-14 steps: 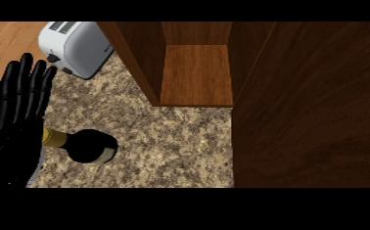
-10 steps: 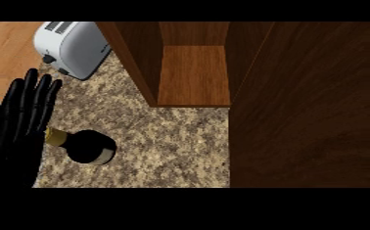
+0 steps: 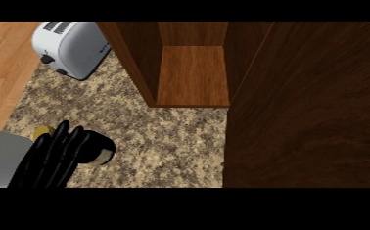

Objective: Pick up the wine, place it into the cabinet and close the cabinet

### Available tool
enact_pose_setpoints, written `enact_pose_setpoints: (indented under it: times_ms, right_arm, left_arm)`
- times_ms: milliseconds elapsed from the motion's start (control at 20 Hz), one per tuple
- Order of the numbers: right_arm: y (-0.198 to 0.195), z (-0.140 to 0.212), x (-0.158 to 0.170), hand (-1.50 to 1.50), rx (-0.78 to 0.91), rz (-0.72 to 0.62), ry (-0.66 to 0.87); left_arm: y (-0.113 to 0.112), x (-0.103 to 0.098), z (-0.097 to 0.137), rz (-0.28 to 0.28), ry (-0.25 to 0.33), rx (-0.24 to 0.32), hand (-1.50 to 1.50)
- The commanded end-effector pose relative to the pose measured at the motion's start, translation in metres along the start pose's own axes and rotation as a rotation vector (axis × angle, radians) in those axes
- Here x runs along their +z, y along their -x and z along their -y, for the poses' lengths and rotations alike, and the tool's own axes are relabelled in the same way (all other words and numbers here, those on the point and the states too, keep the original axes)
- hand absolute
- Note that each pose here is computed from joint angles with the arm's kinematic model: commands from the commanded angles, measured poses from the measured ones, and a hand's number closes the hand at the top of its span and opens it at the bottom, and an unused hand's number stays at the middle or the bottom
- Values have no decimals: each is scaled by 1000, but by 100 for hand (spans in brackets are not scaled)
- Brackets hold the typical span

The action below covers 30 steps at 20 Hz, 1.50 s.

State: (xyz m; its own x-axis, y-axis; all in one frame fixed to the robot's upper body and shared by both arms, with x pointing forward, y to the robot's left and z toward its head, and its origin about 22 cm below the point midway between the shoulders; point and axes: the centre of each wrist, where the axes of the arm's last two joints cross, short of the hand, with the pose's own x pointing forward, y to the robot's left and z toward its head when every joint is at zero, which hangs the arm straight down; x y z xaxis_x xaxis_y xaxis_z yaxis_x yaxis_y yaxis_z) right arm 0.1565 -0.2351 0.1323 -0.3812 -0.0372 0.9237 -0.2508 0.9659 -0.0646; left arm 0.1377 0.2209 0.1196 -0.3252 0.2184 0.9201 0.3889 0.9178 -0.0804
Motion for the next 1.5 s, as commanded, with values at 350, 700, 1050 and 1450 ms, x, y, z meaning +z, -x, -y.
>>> enact_pose_setpoints:
  times_ms: [350,700,1050,1450]
  right_arm:
    - [-41,-6,-7,-150,3,-22,-39]
    - [-58,-12,-5,-150,-17,-13,-27]
    - [-61,-14,-6,-150,0,-23,-38]
    - [-71,-13,-1,-150,-2,-19,-26]
  left_arm:
    - [-54,20,30,6,21,85,-150]
    - [-63,26,32,-2,-19,83,-150]
    - [-71,26,36,1,-72,68,-150]
    - [-70,25,9,-30,-126,4,-150]
